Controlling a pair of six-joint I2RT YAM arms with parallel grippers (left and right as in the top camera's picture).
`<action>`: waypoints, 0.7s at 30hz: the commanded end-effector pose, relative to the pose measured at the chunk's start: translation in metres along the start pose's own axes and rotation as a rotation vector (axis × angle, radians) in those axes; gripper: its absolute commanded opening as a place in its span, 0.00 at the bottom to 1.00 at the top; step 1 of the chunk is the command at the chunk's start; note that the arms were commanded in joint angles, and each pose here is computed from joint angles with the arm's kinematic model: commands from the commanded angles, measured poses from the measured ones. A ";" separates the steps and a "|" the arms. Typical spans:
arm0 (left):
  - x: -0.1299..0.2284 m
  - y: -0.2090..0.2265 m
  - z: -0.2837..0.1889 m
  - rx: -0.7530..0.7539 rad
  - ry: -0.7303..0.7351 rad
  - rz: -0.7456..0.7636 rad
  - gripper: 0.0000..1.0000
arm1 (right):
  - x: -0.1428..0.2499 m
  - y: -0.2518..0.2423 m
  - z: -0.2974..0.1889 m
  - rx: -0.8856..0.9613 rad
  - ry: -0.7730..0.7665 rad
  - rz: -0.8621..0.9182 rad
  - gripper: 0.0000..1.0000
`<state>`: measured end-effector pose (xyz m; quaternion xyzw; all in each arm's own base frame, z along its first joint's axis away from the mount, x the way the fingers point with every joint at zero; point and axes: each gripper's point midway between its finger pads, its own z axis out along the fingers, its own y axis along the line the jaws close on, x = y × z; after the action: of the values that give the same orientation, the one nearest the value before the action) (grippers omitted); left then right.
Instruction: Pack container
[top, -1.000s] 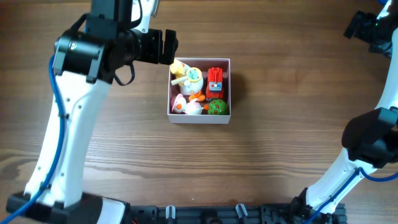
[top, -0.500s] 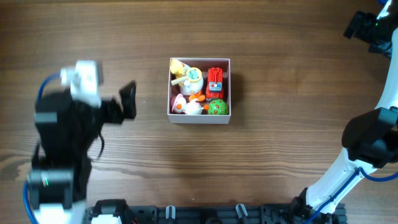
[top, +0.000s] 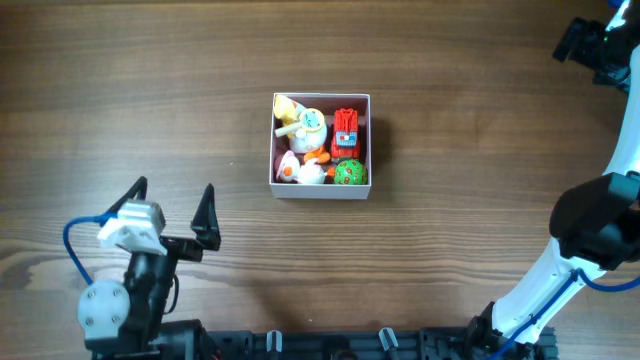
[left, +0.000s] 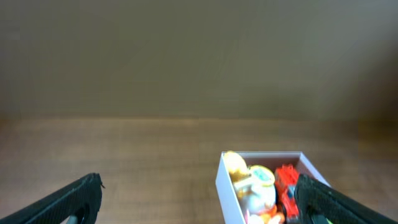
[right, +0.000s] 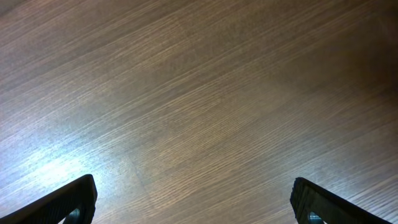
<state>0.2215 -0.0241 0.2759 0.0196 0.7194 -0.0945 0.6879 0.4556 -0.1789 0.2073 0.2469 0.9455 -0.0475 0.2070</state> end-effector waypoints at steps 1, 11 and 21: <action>0.004 -0.004 -0.004 0.023 -0.028 0.002 1.00 | 0.000 0.004 0.001 -0.010 0.001 -0.015 1.00; 0.007 -0.004 -0.006 0.033 -0.131 0.029 1.00 | 0.000 0.004 0.001 -0.010 0.001 -0.015 1.00; 0.033 0.001 0.007 0.039 -0.129 0.029 1.00 | 0.000 0.004 0.001 -0.010 0.001 -0.015 1.00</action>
<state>0.2239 -0.0266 0.2554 0.0362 0.6669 -0.0940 0.7383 0.4556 -0.1789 0.2073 0.2469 0.9455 -0.0475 0.2070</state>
